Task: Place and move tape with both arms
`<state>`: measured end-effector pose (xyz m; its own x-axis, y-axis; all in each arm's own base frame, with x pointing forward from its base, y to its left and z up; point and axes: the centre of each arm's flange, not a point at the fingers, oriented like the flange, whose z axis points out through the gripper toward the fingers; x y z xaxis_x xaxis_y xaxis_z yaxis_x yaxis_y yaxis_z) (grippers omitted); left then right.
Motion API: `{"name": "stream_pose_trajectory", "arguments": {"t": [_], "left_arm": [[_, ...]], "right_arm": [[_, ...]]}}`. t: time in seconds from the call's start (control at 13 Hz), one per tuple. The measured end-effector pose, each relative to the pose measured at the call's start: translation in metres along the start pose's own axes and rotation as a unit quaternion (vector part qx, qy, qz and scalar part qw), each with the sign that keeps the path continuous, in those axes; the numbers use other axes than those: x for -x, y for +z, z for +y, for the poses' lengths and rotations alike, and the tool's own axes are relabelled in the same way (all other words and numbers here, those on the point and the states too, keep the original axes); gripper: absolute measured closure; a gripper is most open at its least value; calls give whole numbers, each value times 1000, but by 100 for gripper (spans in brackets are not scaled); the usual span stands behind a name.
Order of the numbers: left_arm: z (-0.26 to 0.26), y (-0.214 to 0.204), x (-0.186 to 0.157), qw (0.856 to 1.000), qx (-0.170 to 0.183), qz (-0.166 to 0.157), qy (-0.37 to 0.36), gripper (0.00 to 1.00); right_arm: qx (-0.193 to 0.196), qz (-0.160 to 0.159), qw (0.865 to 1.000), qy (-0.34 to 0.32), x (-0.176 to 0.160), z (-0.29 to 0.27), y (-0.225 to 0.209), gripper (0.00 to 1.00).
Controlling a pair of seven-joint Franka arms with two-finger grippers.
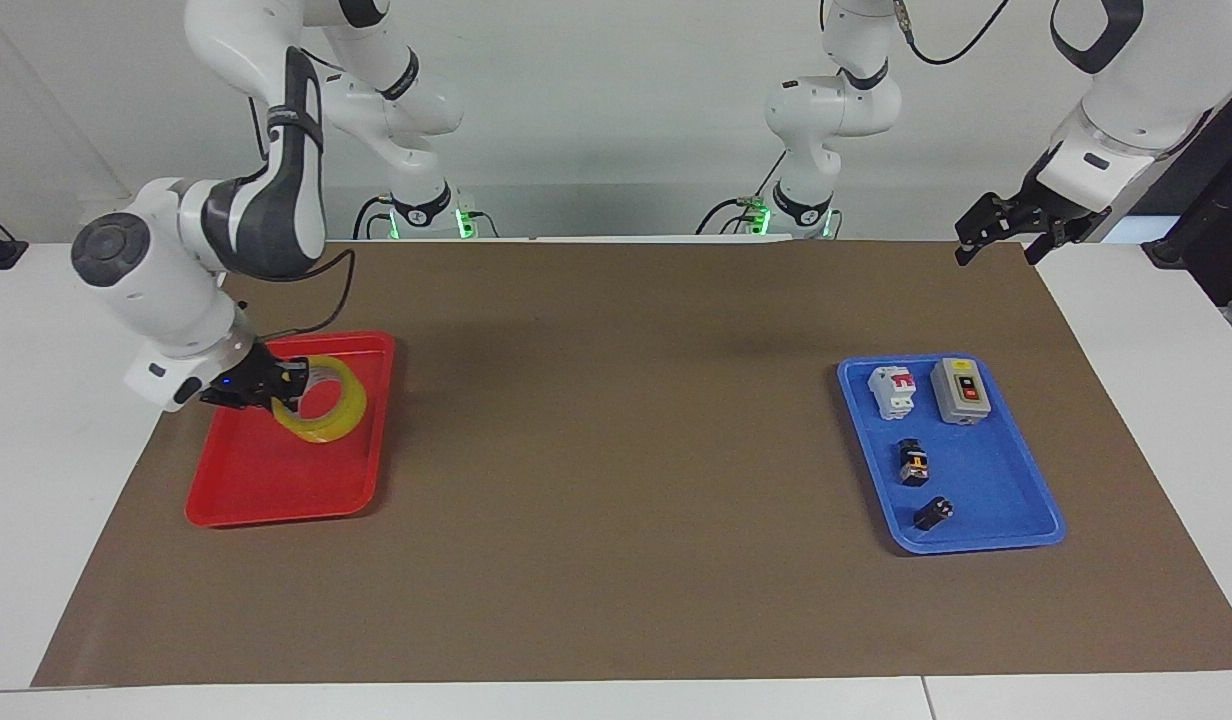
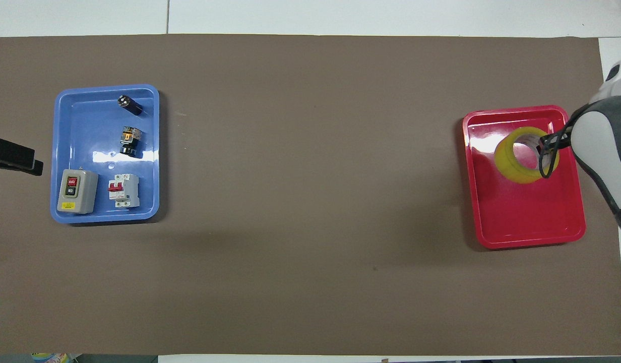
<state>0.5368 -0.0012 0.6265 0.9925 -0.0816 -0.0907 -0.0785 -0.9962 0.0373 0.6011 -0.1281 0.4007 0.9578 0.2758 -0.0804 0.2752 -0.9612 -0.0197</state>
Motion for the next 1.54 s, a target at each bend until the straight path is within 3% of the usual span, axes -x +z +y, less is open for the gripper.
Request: {"name": "stream_pose_trajectory", "arguments": {"t": [0.31, 0.85, 0.92, 1.15, 1.38, 1.54], "left_arm": [[0, 0, 0, 1000, 0, 0, 6, 0], [0, 0, 0, 1000, 0, 0, 6, 0], [0, 0, 0, 1000, 0, 0, 6, 0], [0, 0, 0, 1000, 0, 0, 6, 0], [0, 0, 0, 1000, 0, 0, 6, 0], [0, 0, 0, 1000, 0, 0, 6, 0]], "right_arm": [[14, 29, 999, -18, 33, 14, 63, 79], [9, 24, 1000, -14, 36, 5, 81, 79], [9, 24, 1000, -14, 36, 5, 82, 72], [15, 36, 999, -9, 31, 6, 68, 37], [17, 43, 999, 3, 21, 0, 2, 1], [12, 36, 999, 11, 14, -11, -71, 0]]}}
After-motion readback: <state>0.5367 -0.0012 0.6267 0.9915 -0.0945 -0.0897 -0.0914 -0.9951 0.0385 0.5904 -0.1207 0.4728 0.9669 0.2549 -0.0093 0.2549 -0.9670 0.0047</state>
